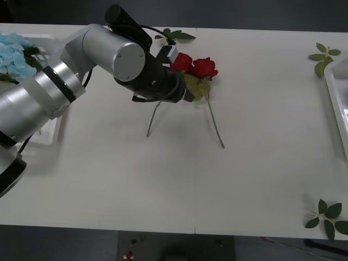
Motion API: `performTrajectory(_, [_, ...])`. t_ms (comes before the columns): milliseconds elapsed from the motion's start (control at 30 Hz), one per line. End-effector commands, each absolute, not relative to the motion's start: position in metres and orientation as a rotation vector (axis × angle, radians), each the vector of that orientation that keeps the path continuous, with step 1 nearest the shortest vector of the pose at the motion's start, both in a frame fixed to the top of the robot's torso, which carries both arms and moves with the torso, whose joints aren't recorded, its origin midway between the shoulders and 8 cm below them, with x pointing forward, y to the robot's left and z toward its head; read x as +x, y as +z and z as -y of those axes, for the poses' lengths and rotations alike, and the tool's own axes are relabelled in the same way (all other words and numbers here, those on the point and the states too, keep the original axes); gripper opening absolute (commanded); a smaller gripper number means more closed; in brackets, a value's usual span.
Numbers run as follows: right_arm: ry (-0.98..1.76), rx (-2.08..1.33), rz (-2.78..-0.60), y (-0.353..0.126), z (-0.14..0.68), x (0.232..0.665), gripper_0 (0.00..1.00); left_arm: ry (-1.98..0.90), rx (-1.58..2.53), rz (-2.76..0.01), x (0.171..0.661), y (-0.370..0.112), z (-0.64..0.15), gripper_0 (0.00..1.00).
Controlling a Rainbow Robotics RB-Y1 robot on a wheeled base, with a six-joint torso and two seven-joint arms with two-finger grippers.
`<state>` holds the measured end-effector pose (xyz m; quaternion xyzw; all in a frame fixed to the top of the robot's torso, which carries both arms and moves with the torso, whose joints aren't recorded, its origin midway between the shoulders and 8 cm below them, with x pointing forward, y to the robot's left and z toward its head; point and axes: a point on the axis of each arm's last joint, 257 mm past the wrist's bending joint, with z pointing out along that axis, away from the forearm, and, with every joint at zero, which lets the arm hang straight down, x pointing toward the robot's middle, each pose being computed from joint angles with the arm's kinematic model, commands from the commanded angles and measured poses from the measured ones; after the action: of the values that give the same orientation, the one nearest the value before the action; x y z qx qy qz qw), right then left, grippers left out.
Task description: Put the red flowers into the right box and the blue flowers into the left box
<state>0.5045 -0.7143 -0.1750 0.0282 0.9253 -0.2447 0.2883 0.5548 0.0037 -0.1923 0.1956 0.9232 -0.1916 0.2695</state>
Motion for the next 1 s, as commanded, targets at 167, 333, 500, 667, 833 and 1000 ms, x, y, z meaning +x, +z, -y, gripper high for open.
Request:
performTrajectory(167, [-0.651,0.103,-2.413,-0.166,0.71,0.519,0.0,-0.387,0.486,-2.417,0.595,-0.159,0.009,1.0])
performTrajectory(333, [-0.664,0.092,-2.405,-0.174,0.705,0.525,0.0,-0.36,0.443,-2.395,0.613,-0.172,0.014,1.0])
performTrajectory(500, [-0.656,0.102,-2.401,-0.174,0.703,0.527,0.0,-0.322,0.44,-2.398,0.617,-0.186,0.018,1.0])
performTrajectory(667, [-0.646,0.106,-2.398,-0.174,0.702,0.528,0.34,-0.251,0.472,-2.397,0.617,-0.198,0.012,1.0])
performTrajectory(833, [-0.625,0.113,-2.394,-0.176,0.698,0.53,0.76,-0.136,0.483,-2.382,0.627,-0.208,-0.008,1.0])
performTrajectory(1000, [-0.608,0.117,-2.392,-0.177,0.695,0.532,0.81,-0.033,0.471,-2.356,0.644,-0.21,-0.036,1.0])
